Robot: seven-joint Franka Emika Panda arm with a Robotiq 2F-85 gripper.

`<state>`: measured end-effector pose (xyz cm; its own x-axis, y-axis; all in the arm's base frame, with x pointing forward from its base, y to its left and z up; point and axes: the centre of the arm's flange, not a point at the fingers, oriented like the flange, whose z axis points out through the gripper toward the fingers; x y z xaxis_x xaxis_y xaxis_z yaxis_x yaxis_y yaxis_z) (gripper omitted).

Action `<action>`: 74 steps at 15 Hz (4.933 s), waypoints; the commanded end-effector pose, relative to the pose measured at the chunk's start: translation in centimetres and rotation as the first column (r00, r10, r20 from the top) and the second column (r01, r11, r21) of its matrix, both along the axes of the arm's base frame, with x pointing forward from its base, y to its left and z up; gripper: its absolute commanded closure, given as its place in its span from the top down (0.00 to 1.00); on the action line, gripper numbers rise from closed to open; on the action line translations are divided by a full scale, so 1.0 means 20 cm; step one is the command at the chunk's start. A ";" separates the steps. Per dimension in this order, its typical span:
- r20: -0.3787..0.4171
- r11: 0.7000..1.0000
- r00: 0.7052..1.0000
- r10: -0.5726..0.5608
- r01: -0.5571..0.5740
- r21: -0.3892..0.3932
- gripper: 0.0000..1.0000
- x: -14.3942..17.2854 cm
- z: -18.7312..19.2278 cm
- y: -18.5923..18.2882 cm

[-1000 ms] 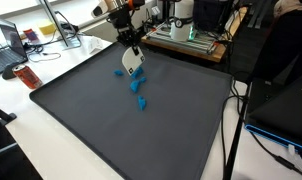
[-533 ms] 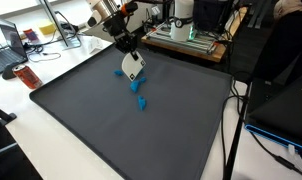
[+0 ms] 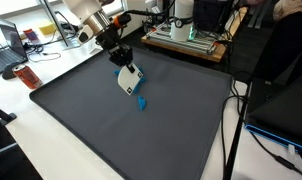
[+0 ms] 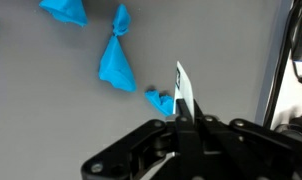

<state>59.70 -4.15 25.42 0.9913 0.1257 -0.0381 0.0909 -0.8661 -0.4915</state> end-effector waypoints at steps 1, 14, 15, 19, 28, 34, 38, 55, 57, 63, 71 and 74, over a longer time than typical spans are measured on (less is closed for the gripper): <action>-0.023 0.994 0.997 0.074 -0.072 0.083 0.01 0.19 -0.04 -0.05; -0.008 0.995 0.998 0.069 -0.068 0.079 0.01 0.30 -0.03 -0.25; -0.010 0.996 0.998 0.062 -0.061 0.064 0.01 0.27 -0.01 -0.28; -0.010 0.997 0.997 0.077 -0.077 0.033 0.01 0.16 0.04 -0.38; 0.005 0.995 0.996 0.084 -0.084 0.056 0.01 -0.11 0.15 -0.50; 0.028 0.999 1.000 0.007 -0.009 0.051 0.01 -0.34 0.22 -0.54; 0.055 0.998 0.997 -0.060 0.059 0.019 0.01 -0.47 0.23 -0.54; 0.172 0.936 0.959 -0.226 0.262 -0.233 0.01 -0.62 0.49 0.11; 0.168 0.944 0.962 -0.216 0.249 -0.214 0.04 -0.56 0.44 0.06; 0.177 0.934 0.957 -0.230 0.268 -0.236 0.04 -0.56 0.46 0.16; 0.210 0.872 0.931 -0.299 0.356 -0.337 0.01 -0.61 0.36 0.27; 0.241 0.825 0.911 -0.335 0.407 -0.391 0.01 -0.62 0.31 0.32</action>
